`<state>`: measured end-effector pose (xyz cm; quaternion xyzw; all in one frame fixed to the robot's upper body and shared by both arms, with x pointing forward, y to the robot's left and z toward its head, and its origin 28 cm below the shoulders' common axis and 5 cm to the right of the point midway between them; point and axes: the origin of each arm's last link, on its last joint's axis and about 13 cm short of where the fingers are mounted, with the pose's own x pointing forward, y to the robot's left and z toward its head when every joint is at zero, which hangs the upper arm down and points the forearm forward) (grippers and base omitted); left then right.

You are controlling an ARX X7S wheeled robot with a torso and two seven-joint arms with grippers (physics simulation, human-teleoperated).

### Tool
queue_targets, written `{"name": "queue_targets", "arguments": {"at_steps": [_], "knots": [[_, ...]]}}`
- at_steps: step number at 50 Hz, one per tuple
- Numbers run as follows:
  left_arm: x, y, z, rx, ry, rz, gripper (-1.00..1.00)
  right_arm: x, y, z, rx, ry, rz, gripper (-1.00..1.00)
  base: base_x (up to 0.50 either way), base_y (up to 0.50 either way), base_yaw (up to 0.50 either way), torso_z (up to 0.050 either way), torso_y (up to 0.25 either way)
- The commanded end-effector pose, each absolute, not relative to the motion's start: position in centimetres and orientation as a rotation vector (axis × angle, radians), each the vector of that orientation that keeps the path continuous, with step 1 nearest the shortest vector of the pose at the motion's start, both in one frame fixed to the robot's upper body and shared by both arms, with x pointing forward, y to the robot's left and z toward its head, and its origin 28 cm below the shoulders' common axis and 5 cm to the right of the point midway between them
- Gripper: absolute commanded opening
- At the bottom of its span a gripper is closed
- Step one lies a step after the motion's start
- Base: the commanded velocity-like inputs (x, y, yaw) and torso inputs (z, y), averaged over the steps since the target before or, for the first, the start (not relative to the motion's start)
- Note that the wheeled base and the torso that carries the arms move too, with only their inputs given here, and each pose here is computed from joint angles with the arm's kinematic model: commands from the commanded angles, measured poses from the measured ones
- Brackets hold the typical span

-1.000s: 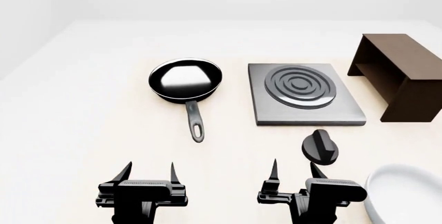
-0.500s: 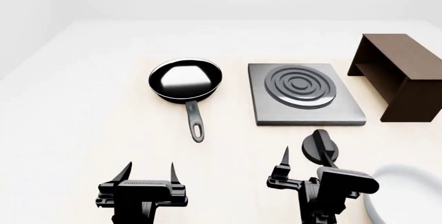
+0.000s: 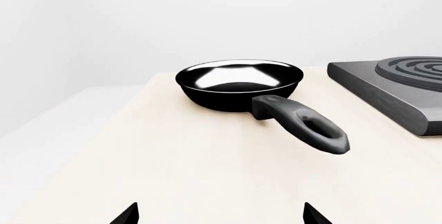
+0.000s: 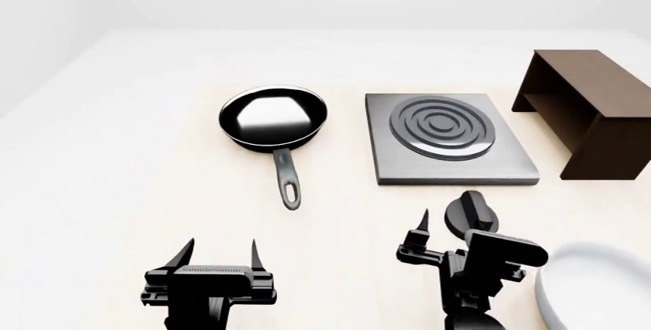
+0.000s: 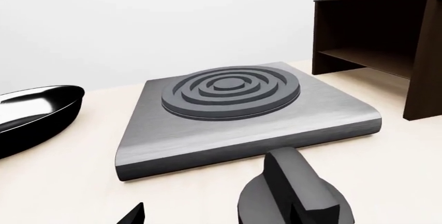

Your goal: Turn on the stove.

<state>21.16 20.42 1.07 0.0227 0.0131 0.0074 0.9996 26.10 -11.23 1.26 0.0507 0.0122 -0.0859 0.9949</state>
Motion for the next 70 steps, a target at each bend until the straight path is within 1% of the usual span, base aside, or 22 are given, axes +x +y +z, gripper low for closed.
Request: {"name": "queue_targets", "arguments": {"at_steps": [1,15,41,70], "knots": [[21.1,20.4,1.2,0.025,0.016,0.007,1.00,26.7,-10.9,1.0,0.087,0.027,-0.158,1.00,0.00,0.00,0.00,0.000,0.000],[21.1,20.4,1.2,0.025,0.016,0.007,1.00,27.7,-11.1,0.6,0.095,0.049,-0.175,1.00,0.00,0.00,0.00,0.000,0.000],[21.1,20.4,1.2,0.025,0.016,0.007,1.00,28.1,-11.0,0.5,0.120,0.053,-0.198,1.00,0.00,0.00,0.00,0.000,0.000],[21.1,20.4,1.2,0.025,0.016,0.007,1.00,29.4,-11.1,-0.3,0.117,0.089,-0.216,1.00,0.00,0.00,0.00,0.000,0.000]]}}
